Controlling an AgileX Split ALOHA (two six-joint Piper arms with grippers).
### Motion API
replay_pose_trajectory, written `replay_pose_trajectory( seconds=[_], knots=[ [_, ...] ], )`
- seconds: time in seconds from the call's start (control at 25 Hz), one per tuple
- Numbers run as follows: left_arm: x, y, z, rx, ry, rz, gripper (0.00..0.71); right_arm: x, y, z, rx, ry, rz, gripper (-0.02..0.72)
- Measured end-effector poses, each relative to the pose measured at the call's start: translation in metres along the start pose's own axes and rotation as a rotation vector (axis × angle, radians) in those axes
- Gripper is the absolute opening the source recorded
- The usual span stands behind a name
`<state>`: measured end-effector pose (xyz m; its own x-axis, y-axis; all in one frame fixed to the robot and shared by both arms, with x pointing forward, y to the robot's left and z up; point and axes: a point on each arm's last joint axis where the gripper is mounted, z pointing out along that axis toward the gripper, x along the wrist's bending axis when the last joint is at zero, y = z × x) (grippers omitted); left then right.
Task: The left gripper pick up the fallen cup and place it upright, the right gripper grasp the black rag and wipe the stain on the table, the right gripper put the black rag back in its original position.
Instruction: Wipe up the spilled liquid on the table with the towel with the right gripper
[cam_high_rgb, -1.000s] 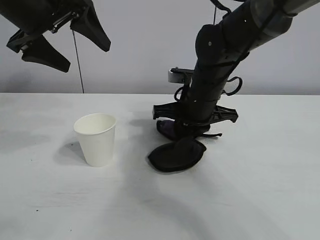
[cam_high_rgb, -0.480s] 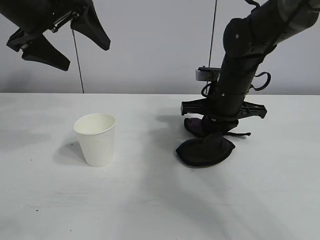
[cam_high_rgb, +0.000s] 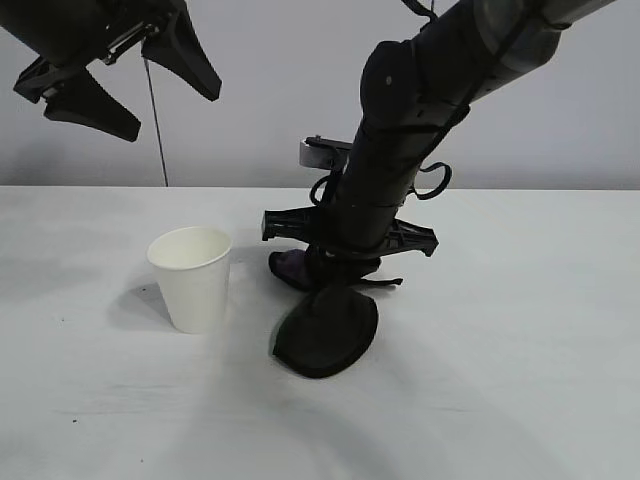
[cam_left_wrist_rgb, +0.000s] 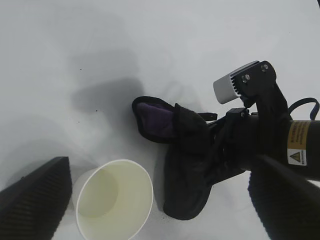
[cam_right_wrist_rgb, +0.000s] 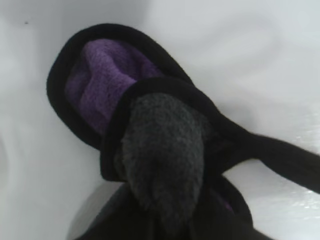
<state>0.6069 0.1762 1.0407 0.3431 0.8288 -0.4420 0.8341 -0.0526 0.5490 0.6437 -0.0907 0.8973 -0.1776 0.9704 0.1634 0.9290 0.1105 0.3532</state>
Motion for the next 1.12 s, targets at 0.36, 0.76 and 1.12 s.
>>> replay_pose_trajectory(
  seconds=[0.36,0.76,1.12],
  knots=[
    [0.000,0.000,0.000,-0.001,0.001,0.000,0.693,-0.073,0.006,-0.013,0.122,-0.137,0.056,0.037],
    [0.000,0.000,0.000,-0.001,0.001,0.000,0.693,-0.117,0.008,-0.047,0.186,-0.202,0.034,0.037],
    [0.000,0.000,0.000,-0.001,0.001,0.000,0.693,-0.112,0.007,-0.046,0.198,-0.153,0.043,0.223]
  ],
)
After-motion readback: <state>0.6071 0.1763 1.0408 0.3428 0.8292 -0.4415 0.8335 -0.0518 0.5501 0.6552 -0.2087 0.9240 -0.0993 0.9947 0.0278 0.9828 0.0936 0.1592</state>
